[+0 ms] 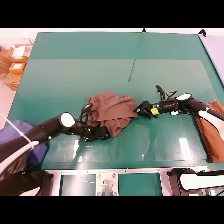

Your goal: Fold the shirts.

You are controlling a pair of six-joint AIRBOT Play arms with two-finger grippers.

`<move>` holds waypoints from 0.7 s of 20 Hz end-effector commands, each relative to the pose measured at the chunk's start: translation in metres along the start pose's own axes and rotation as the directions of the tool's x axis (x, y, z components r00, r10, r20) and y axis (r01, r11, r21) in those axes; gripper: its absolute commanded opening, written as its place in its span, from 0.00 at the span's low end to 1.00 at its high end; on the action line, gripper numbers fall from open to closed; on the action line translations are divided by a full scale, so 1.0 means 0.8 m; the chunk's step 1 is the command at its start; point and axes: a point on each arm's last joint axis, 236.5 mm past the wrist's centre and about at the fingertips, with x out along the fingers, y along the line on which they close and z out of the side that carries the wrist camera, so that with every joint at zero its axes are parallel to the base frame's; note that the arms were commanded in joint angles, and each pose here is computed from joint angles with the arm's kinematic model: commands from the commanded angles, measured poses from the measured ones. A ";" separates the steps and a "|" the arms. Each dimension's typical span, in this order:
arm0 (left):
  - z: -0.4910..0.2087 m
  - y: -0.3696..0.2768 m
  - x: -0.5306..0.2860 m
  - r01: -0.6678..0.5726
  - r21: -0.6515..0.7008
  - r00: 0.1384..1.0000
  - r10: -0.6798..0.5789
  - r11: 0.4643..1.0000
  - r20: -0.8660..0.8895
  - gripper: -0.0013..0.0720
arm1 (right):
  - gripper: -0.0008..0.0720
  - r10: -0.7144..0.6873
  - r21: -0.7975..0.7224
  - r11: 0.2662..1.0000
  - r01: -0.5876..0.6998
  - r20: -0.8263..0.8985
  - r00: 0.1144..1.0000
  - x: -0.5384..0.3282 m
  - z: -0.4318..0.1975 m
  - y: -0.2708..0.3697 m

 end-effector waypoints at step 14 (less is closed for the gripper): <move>0.073 0.012 -0.092 -0.229 0.202 0.957 0.183 0.952 0.223 0.05 | 0.03 0.190 -0.076 0.980 -0.185 0.075 0.979 -0.100 0.063 0.081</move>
